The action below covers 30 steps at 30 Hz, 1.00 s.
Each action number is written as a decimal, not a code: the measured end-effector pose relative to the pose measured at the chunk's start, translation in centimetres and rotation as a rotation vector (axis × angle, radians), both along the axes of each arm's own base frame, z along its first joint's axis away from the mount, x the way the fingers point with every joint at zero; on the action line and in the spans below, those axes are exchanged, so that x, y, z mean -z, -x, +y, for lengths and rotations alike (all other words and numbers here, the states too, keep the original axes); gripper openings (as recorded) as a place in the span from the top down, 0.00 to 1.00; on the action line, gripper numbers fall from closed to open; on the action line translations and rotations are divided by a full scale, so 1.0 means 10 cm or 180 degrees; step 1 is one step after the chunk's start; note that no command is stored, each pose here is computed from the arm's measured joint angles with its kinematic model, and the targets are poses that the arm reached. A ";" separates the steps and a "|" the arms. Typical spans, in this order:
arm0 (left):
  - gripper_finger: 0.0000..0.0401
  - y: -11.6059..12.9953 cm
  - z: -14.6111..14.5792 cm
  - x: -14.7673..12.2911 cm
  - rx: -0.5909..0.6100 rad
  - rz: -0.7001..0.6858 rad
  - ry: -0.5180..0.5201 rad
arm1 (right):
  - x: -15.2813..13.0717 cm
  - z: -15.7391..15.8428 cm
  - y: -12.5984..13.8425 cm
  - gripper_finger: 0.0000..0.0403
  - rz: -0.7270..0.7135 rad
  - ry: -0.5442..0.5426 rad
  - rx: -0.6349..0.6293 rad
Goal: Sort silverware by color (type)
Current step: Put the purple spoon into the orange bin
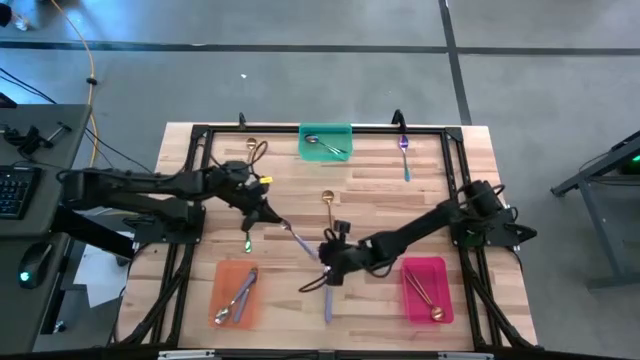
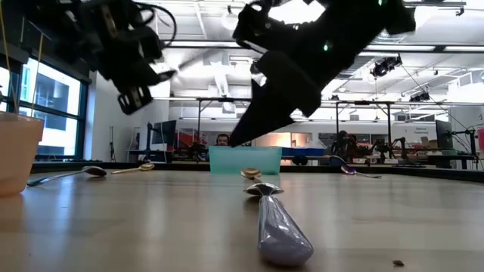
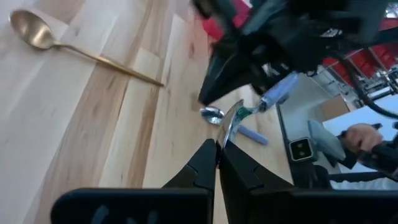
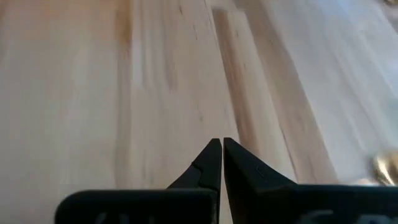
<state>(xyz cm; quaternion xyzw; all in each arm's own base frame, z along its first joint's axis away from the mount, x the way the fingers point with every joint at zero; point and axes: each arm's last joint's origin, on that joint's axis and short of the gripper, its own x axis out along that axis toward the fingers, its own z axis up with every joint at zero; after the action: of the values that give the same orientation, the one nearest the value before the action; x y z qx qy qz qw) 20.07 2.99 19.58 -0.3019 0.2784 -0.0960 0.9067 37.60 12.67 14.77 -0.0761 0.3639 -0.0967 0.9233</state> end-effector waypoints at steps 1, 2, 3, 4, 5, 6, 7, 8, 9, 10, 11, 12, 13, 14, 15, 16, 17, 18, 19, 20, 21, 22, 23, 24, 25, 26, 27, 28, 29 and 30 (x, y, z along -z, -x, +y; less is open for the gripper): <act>1.00 0.04 -0.01 -0.04 0.0003 -0.0030 -0.0006 | 0.02 -0.03 0.00 1.00 -0.0087 -0.0013 -0.0049; 1.00 0.08 -0.02 -0.07 0.0000 -0.0050 -0.0014 | 0.04 -0.06 0.02 1.00 -0.0156 -0.0025 -0.0074; 1.00 0.11 -0.03 -0.10 0.0006 -0.0058 -0.0013 | 0.04 -0.09 0.02 1.00 -0.0255 -0.0047 -0.0088; 1.00 0.15 -0.04 -0.13 0.0013 -0.0066 -0.0017 | 0.02 -0.11 0.04 1.00 -0.0338 -0.0053 -0.0107; 1.00 0.19 -0.06 -0.14 0.0024 -0.0055 -0.0021 | 0.00 -0.13 0.05 1.00 -0.0425 -0.0061 -0.0115; 1.00 0.22 -0.09 -0.16 0.0060 -0.0074 -0.0035 | -0.02 -0.16 0.07 1.00 -0.0501 -0.0067 -0.0121; 1.00 0.24 -0.11 -0.18 0.0097 -0.0093 -0.0047 | -0.04 -0.18 0.09 1.00 -0.0561 -0.0073 -0.0120; 1.00 0.27 -0.14 -0.20 0.0137 -0.0097 -0.0049 | -0.05 -0.20 0.12 1.00 -0.0599 -0.0080 -0.0117; 1.00 0.29 -0.17 -0.22 0.0184 -0.0121 -0.0055 | -0.05 -0.22 0.16 1.00 -0.0624 -0.0070 -0.0120; 1.00 0.31 -0.19 -0.24 0.0226 -0.0133 -0.0060 | -0.06 -0.24 0.18 1.00 -0.0653 -0.0064 -0.0128; 1.00 0.33 -0.22 -0.26 0.0257 -0.0109 -0.0079 | -0.06 -0.26 0.21 1.00 -0.0690 -0.0074 -0.0135; 1.00 0.34 -0.25 -0.30 0.0282 -0.0067 -0.0121 | -0.06 -0.28 0.23 1.00 -0.0736 -0.0080 -0.0131; 1.00 0.36 -0.28 -0.33 0.0296 -0.0010 -0.0189 | -0.06 -0.29 0.25 1.00 -0.0797 -0.0096 -0.0127; 1.00 0.36 -0.30 -0.38 0.0311 0.0045 -0.0272 | -0.05 -0.31 0.26 1.00 -0.0865 -0.0109 -0.0120; 1.00 0.37 -0.33 -0.43 0.0323 0.0094 -0.0362 | -0.04 -0.32 0.27 1.00 -0.0939 -0.0128 -0.0150; 1.00 0.38 -0.36 -0.47 0.0343 0.0141 -0.0436 | -0.03 -0.33 0.28 1.00 -0.0993 -0.0141 -0.0188; 1.00 0.38 -0.39 -0.53 0.0373 0.0164 -0.0499 | -0.03 -0.34 0.29 1.00 -0.1049 -0.0160 -0.0236; 1.00 0.37 -0.42 -0.57 0.0414 0.0168 -0.0527 | -0.02 -0.36 0.30 1.00 -0.1113 -0.0197 -0.0276; 1.00 0.37 -0.45 -0.62 0.0469 0.0178 -0.0537 | -0.02 -0.37 0.31 1.00 -0.1178 -0.0227 -0.0290; 1.00 0.37 -0.48 -0.66 0.0526 0.0185 -0.0542 | -0.01 -0.38 0.32 1.00 -0.1219 -0.0238 -0.0287; 1.00 0.36 -0.51 -0.70 0.0582 0.0200 -0.0545 | 0.00 -0.39 0.33 1.00 -0.1250 -0.0234 -0.0292; 1.00 0.37 -0.54 -0.73 0.0638 0.0244 -0.0547 | 0.01 -0.39 0.34 1.00 -0.1280 -0.0236 -0.0295; 1.00 0.36 -0.57 -0.75 0.0692 0.0292 -0.0546 | 0.01 -0.40 0.34 1.00 -0.1302 -0.0240 -0.0291; 1.00 0.36 -0.60 -0.76 0.0725 0.0349 -0.0550 | 0.01 -0.40 0.35 1.00 -0.1311 -0.0242 -0.0288; 1.00 0.36 -0.62 -0.76 0.0768 0.0437 -0.0561 | 0.03 -0.41 0.36 1.00 -0.1301 -0.0238 -0.0287; 1.00 0.36 -0.65 -0.76 0.0814 0.0547 -0.0575 | 0.04 -0.41 0.37 1.00 -0.1287 -0.0234 -0.0288; 1.00 0.36 -0.67 -0.76 0.0854 0.0658 -0.0593 | 0.05 -0.43 0.37 1.00 -0.1274 -0.0215 -0.0286; 1.00 0.36 -0.69 -0.76 0.0886 0.0779 -0.0622 | 0.04 -0.43 0.37 1.00 -0.1282 -0.0194 -0.0294; 1.00 0.36 -0.71 -0.75 0.0900 0.0912 -0.0661 | 0.04 -0.45 0.36 1.00 -0.1293 -0.0180 -0.0301; 1.00 0.35 -0.73 -0.74 0.0922 0.1053 -0.0696 | 0.04 -0.47 0.36 1.00 -0.1308 -0.0178 -0.0298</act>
<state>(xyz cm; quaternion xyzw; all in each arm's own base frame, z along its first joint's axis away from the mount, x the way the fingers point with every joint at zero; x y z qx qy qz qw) 16.53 -4.29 26.96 -0.1706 0.4722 -0.1435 0.8528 34.02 8.00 14.41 -0.0460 0.1666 -0.0570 0.9833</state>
